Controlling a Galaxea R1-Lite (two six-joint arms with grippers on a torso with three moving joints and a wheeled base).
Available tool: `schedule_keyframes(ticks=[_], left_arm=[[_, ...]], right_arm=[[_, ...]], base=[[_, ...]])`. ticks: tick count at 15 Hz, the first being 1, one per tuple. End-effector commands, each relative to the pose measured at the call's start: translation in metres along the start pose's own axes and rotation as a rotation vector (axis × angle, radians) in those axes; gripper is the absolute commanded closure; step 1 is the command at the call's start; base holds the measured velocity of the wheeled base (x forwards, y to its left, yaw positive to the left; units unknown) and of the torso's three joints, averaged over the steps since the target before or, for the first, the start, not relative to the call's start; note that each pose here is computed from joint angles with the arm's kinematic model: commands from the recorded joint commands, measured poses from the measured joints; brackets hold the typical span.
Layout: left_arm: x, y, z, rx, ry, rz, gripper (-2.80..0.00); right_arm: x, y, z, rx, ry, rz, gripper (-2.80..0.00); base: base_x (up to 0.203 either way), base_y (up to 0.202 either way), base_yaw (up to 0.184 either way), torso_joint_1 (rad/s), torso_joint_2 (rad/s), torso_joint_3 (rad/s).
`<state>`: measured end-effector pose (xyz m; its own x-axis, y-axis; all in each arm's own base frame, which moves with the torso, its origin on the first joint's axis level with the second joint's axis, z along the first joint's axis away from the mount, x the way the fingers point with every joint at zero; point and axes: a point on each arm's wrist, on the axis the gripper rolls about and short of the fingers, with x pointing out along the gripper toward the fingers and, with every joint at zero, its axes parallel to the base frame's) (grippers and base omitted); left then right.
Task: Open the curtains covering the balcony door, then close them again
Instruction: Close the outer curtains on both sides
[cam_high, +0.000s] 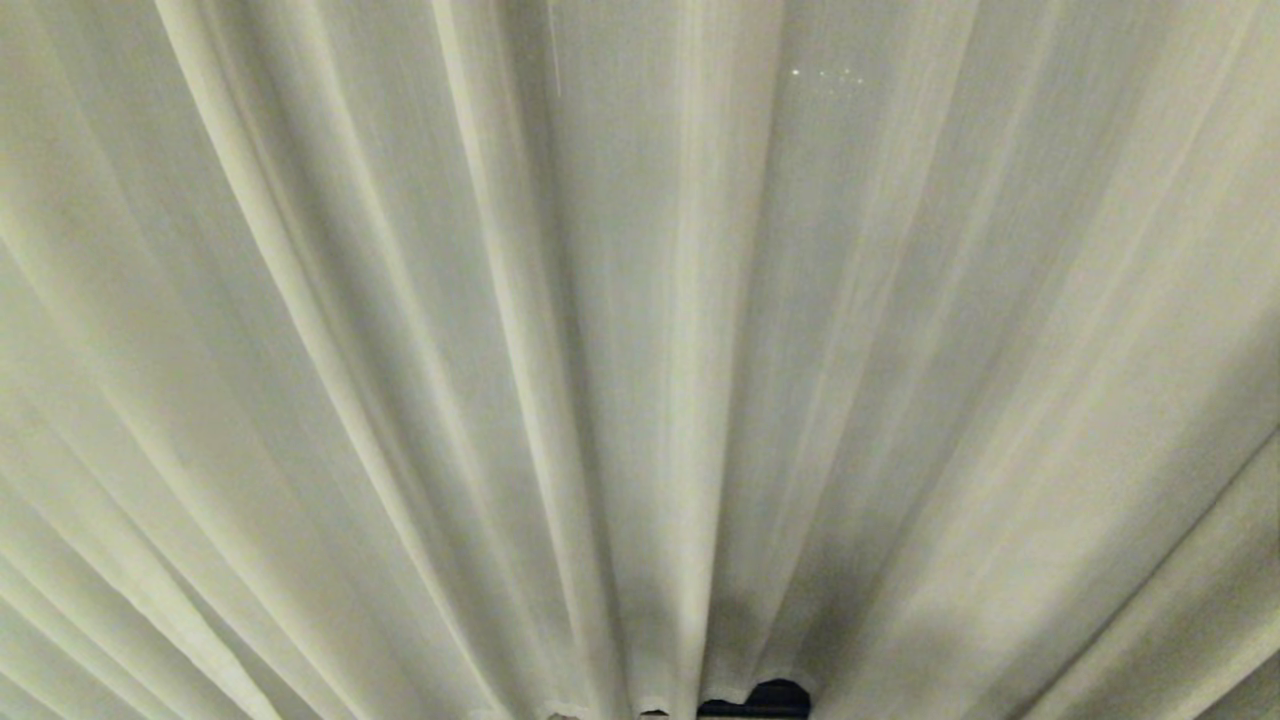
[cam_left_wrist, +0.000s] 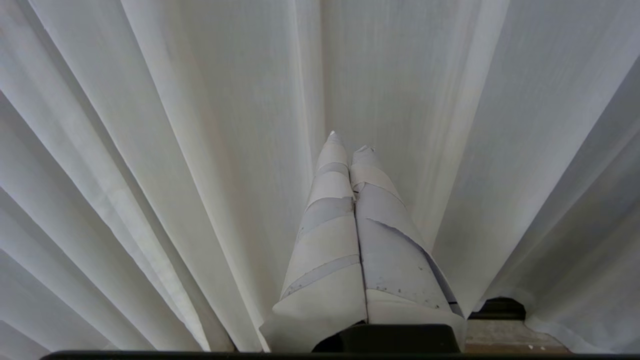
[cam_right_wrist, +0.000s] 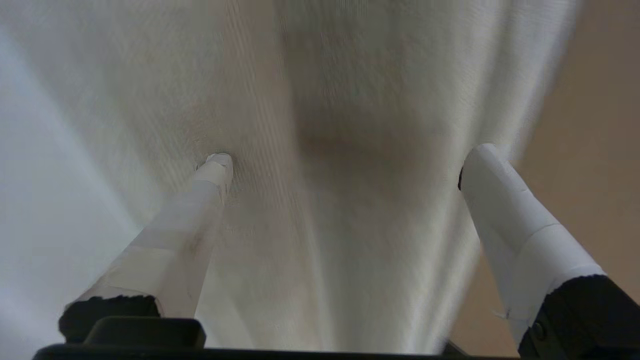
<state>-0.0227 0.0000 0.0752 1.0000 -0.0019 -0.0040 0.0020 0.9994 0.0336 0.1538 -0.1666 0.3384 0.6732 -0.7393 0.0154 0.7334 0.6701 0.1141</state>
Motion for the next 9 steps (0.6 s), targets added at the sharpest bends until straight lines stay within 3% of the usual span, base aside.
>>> schedule_keyframes(ticks=[1, 6, 9], left_arm=[[0.000, 0.000, 0.000, 0.000, -0.001, -0.001, 0.00], [0.000, 0.000, 0.000, 0.000, -0.001, -0.001, 0.00], [0.000, 0.000, 0.000, 0.000, -0.001, -0.001, 0.00]], right_arm=[[0.033, 0.000, -0.011, 0.036, 0.041, 0.028, -2.80], [0.046, 0.009, -0.013, 0.137, 0.042, 0.240, -2.80], [0.042, 0.011, -0.011, 0.169, 0.049, 0.310, -2.80]], base=[[0.000, 0.000, 0.000, 0.000, 0.00, 0.000], [0.000, 0.000, 0.000, 0.000, 0.00, 0.000], [0.000, 0.000, 0.000, 0.000, 0.00, 0.000]])
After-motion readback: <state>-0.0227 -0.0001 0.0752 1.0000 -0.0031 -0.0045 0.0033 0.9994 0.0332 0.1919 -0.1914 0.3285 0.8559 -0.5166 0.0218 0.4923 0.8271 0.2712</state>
